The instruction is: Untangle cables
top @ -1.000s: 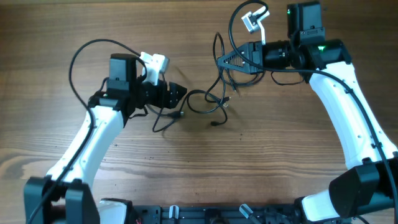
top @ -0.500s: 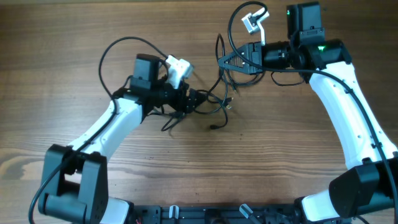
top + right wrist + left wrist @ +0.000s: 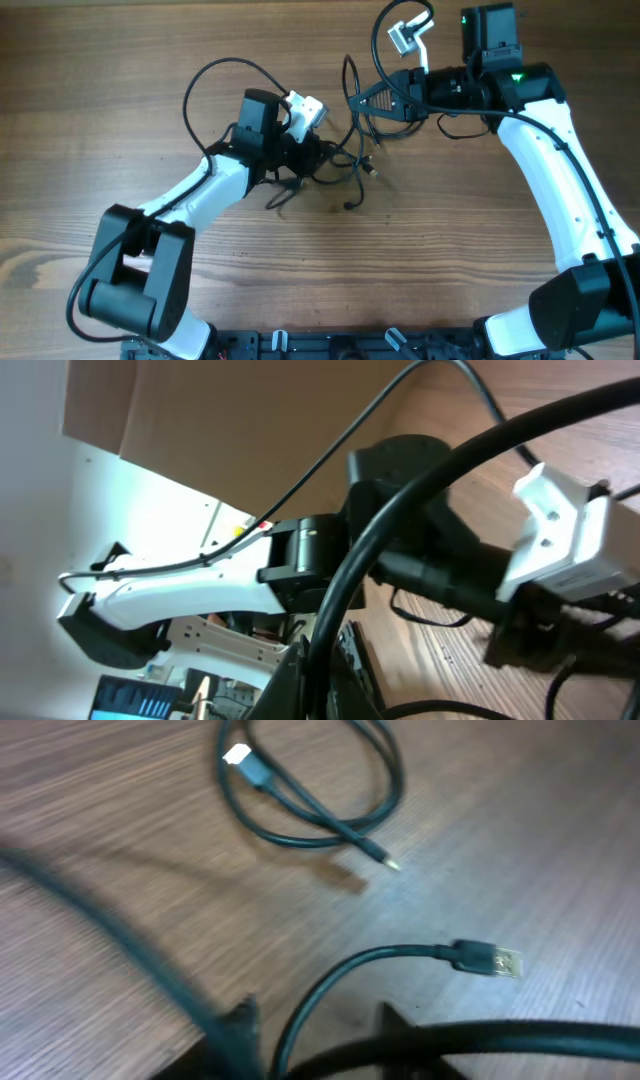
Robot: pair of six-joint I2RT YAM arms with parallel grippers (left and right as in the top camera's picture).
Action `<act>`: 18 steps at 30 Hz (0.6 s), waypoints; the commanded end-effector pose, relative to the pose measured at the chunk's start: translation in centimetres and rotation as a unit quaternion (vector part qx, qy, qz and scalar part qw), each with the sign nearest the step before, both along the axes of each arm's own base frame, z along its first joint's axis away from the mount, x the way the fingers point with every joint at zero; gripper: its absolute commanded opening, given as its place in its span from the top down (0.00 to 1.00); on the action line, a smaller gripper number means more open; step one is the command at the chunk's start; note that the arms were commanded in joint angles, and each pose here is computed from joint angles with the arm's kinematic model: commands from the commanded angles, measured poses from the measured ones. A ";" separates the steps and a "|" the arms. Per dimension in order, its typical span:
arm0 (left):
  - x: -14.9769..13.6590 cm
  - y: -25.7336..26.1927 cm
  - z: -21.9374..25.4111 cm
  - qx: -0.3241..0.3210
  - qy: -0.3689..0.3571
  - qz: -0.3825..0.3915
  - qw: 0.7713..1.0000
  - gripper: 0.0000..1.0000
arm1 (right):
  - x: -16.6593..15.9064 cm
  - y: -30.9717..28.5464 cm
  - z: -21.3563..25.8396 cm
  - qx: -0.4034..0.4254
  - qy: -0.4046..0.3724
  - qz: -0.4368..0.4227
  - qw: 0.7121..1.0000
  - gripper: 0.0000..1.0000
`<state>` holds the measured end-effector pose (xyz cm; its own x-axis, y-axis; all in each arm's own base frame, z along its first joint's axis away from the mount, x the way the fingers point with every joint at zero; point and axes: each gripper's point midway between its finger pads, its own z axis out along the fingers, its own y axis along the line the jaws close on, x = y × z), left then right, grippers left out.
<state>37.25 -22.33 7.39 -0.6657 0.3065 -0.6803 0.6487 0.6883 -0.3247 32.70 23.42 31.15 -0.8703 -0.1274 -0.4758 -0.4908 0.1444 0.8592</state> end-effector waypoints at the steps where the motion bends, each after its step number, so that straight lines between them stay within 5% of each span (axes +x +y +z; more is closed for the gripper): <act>1: 1.5 1.8 -0.5 0.011 0.006 0.055 0.998 0.96 | -0.6 0.0 1.8 0.019 -0.019 0.010 1.000 0.96; 9: 3.9 6.9 5.2 -0.023 -0.026 0.167 0.985 0.96 | 5.9 -4.8 -3.8 -0.154 0.008 -0.189 0.970 0.96; 15: 4.0 13.9 14.7 -0.050 -0.114 0.300 0.946 0.96 | 7.7 -8.9 -7.4 -0.272 0.025 -0.286 0.918 0.96; 18: 2.0 18.5 20.5 -0.068 -0.172 0.387 0.904 0.96 | 8.0 -10.7 -8.7 -0.321 0.029 -0.319 0.891 0.96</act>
<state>40.59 -7.98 23.62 -0.4990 -0.1404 -0.8551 0.2348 0.9280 -0.2894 39.64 15.32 22.53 -0.9159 0.1307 -0.3794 -0.1566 0.7540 0.6379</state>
